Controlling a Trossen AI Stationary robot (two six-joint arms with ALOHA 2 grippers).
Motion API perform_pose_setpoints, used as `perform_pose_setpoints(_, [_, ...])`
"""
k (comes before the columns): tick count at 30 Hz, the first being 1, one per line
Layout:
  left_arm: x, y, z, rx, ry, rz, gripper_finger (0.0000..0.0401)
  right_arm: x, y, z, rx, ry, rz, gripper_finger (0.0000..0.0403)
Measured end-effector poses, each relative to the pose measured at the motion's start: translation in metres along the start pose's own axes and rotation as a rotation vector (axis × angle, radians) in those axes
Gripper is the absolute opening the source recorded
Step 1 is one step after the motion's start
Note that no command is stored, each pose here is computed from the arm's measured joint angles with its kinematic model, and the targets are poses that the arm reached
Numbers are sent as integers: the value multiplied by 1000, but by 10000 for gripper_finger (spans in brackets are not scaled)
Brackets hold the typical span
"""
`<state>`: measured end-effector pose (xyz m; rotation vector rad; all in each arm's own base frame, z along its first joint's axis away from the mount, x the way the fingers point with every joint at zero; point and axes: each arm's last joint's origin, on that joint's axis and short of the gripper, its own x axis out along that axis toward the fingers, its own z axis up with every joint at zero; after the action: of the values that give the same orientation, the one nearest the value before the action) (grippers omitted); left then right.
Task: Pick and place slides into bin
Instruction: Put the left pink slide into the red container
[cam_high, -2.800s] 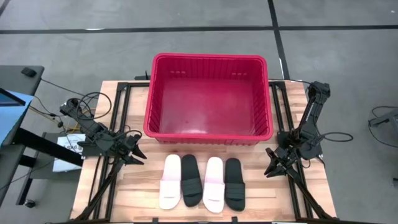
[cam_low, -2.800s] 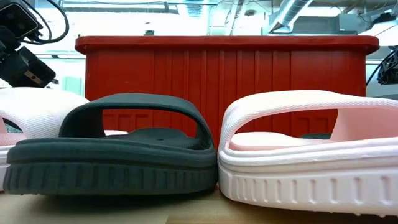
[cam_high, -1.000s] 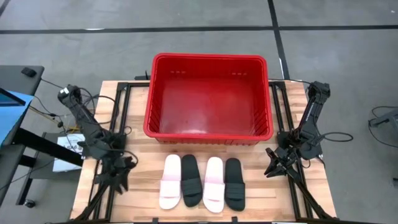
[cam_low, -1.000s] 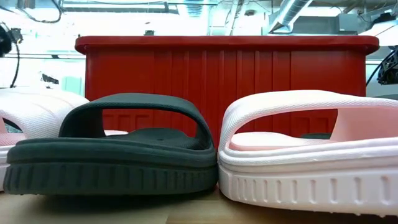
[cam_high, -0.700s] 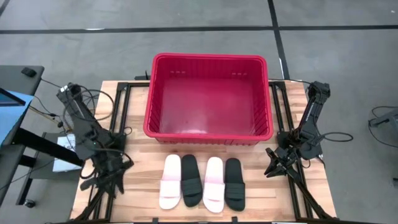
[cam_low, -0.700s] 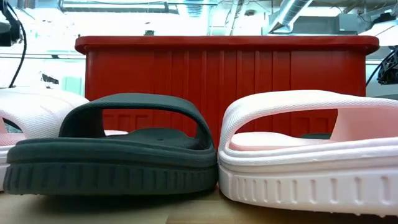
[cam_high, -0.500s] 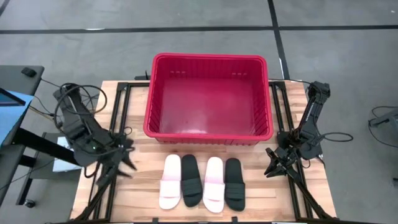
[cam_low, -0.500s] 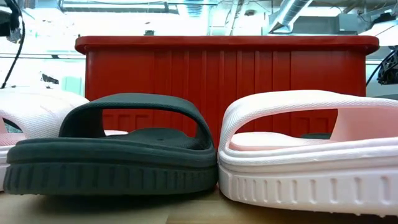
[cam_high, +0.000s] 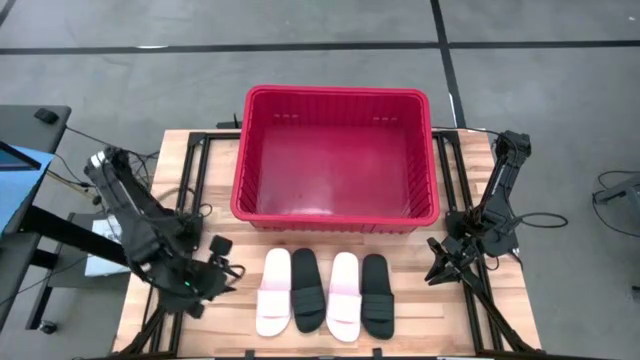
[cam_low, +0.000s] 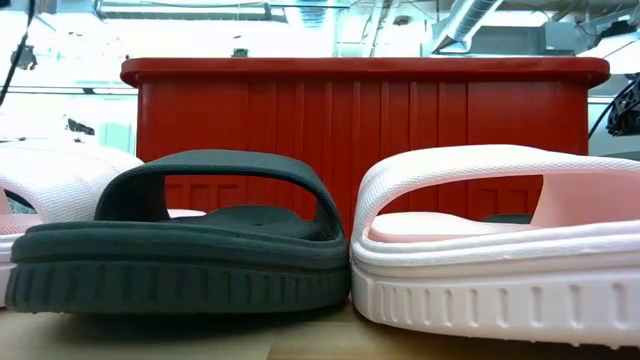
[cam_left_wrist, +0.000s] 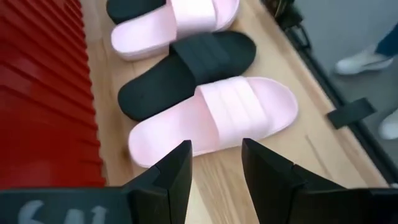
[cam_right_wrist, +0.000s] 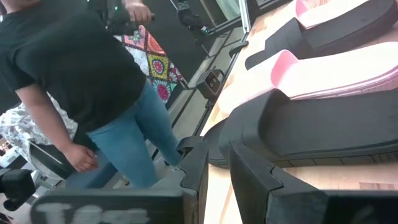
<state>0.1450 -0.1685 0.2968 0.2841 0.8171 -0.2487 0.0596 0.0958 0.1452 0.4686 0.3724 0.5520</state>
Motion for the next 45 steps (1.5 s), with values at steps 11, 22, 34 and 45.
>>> perform_pose_setpoints(11, [65,-13,21,-226,42,-73,132,0,0,0,0,0,0,57])
perform_pose_setpoints(22, [94,-20,22,-307,95,-98,132,0,0,0,0,0,0,57])
perform_pose_setpoints(34, [99,-2,19,-372,122,58,132,0,0,0,0,1,0,57])
perform_pose_setpoints(45, [113,49,18,-281,200,194,132,0,0,0,0,0,0,57])
